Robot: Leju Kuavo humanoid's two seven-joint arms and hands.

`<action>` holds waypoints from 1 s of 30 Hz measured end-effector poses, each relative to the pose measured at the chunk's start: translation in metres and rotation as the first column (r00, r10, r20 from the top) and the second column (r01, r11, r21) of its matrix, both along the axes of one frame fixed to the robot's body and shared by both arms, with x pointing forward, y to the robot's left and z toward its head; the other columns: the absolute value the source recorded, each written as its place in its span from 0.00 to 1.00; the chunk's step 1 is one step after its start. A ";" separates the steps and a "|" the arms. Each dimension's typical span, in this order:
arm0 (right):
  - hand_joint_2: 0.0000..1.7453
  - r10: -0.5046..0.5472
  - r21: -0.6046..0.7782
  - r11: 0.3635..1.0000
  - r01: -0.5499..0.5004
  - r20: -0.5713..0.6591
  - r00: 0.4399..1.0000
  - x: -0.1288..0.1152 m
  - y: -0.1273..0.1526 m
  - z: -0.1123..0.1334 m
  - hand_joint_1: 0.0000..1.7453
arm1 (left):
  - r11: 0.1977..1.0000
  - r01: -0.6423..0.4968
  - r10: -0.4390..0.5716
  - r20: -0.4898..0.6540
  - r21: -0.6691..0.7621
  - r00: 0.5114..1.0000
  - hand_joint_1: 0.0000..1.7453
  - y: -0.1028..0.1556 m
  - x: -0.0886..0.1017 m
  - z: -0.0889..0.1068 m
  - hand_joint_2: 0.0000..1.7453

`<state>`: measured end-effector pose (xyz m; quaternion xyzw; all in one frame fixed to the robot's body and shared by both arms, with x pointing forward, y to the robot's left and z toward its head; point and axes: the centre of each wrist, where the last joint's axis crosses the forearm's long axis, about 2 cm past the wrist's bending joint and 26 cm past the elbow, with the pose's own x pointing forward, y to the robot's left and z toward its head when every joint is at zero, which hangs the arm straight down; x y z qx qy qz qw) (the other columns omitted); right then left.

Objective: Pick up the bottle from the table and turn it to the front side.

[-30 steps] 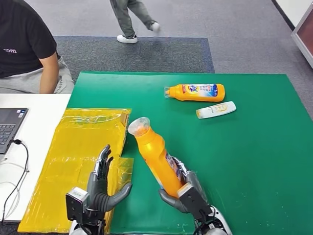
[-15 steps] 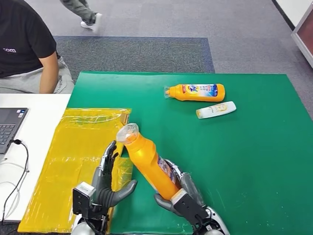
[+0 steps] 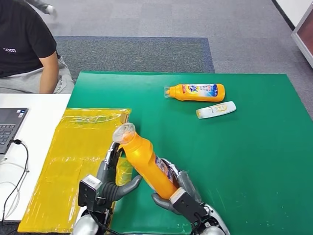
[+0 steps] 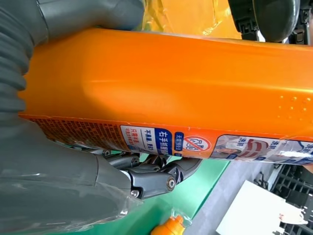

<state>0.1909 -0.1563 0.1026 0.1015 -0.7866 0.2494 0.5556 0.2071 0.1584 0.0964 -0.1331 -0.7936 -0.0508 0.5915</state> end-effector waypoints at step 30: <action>1.00 0.037 -0.010 0.999 -0.037 0.049 0.998 0.015 0.005 0.002 1.00 | 0.954 0.193 -0.210 -0.055 -0.231 0.976 0.00 -0.011 0.025 0.014 1.00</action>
